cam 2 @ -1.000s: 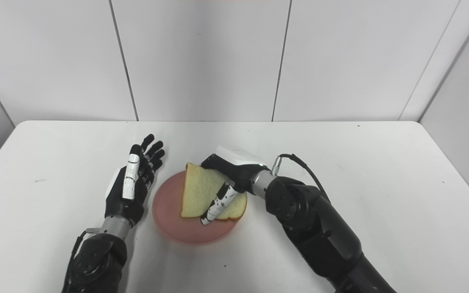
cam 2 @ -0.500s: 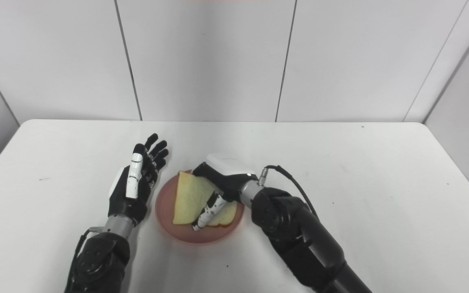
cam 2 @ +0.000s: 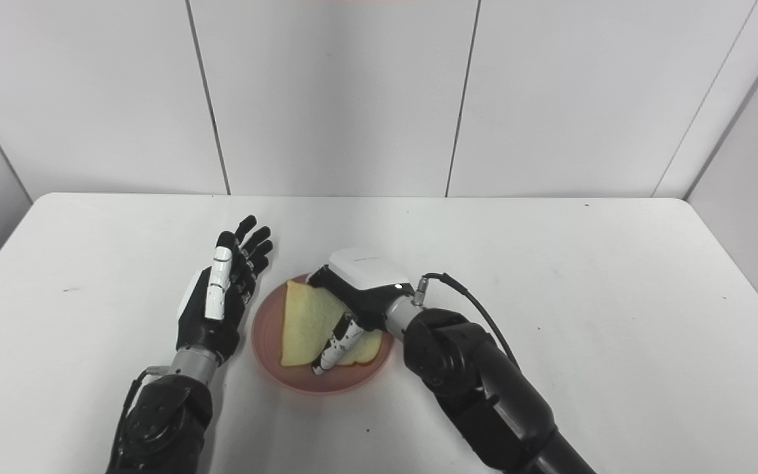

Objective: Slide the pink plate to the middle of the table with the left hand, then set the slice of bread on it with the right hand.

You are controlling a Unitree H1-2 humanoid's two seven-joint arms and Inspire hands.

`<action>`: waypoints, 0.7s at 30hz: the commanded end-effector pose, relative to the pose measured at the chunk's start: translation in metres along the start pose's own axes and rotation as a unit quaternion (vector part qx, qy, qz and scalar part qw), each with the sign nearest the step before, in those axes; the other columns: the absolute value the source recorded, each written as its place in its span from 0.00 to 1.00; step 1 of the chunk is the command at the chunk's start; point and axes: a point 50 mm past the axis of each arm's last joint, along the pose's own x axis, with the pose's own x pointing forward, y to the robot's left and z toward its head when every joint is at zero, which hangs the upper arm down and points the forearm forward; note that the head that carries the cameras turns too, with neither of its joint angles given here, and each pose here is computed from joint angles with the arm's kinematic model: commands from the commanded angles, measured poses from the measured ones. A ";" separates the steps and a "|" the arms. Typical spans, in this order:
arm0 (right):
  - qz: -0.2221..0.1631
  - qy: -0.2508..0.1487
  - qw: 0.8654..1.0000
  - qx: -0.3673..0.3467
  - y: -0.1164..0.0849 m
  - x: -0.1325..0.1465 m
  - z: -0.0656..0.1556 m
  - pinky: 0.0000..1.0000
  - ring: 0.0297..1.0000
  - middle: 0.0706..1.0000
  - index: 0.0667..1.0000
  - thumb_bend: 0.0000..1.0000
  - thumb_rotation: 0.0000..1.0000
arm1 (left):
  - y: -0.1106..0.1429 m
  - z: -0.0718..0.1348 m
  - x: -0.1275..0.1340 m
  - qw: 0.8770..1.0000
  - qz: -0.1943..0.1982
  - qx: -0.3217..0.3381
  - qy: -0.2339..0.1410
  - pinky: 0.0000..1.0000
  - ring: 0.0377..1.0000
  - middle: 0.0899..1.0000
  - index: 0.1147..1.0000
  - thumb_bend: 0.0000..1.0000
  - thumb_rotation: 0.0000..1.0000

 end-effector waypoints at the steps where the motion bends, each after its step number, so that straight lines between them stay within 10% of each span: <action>1: -0.041 -0.028 0.998 -0.022 -0.025 -0.005 0.009 0.62 0.71 0.78 0.81 0.80 0.26 | -0.008 0.021 0.013 0.999 -0.011 0.007 -0.039 0.99 0.94 0.92 0.91 0.74 0.98; 10: -0.060 -0.031 0.997 -0.021 -0.034 -0.018 0.007 0.90 0.96 0.95 0.96 0.91 0.29 | -0.008 0.022 0.013 0.999 -0.010 0.008 -0.041 0.99 0.94 0.92 0.92 0.73 0.98; 21: -0.056 -0.028 0.998 -0.006 -0.042 -0.029 0.001 0.97 1.00 1.00 1.00 0.95 0.32 | -0.005 0.022 0.011 0.999 -0.007 0.001 -0.041 1.00 0.95 0.92 0.92 0.73 0.97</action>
